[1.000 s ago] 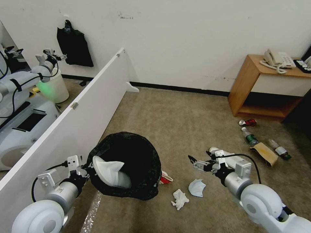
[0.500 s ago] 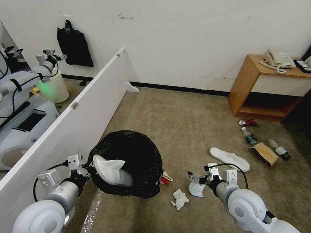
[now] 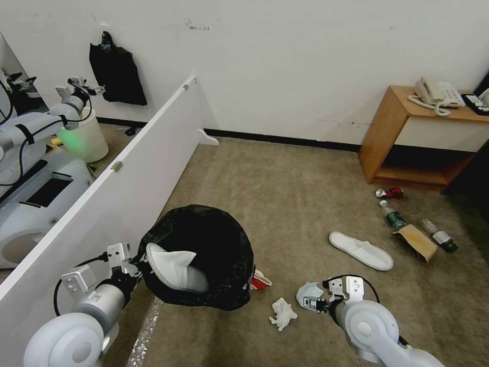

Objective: Pick up the trash bin, then pick up the garbage from the floor and place it into the trash bin.

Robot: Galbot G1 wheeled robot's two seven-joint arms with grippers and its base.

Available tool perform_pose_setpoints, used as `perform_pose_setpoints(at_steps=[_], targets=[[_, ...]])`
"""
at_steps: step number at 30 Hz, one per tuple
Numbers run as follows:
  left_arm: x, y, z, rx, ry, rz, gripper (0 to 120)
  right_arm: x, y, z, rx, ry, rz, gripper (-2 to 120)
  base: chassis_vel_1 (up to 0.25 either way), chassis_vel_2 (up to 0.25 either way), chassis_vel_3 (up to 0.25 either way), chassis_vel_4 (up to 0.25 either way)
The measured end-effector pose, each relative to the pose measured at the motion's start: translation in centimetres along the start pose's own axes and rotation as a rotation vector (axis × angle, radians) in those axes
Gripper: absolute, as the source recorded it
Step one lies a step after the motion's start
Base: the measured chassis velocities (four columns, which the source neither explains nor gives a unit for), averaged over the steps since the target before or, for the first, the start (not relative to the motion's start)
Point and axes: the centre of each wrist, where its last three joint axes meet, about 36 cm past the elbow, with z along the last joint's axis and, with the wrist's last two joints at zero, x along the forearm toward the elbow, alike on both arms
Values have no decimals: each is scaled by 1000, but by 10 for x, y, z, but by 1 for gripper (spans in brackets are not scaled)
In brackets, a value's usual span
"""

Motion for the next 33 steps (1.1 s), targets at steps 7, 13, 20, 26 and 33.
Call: perform_pose_setpoints(at_steps=[7,13,20,26,33], targets=[[-3,3,2,2,6,-2,4,-9,11,-18,-32,14,-22,100,0,0,0,0],[-4,4,3,5,7,-3,4,-19,21,-32,-40,16,-40,100,0,0,0,0],[-5,7,3,7,2,0,4,-37,30,-39,-43,18,-32,100,0,0,0,0],[-7,7,4,4,4,5,4,-55,36,-36,-56,16,-10,100,0,0,0,0],[-11,8,3,-5,2,14,4,-80,41,-31,-74,18,15,100,0,0,0,0]])
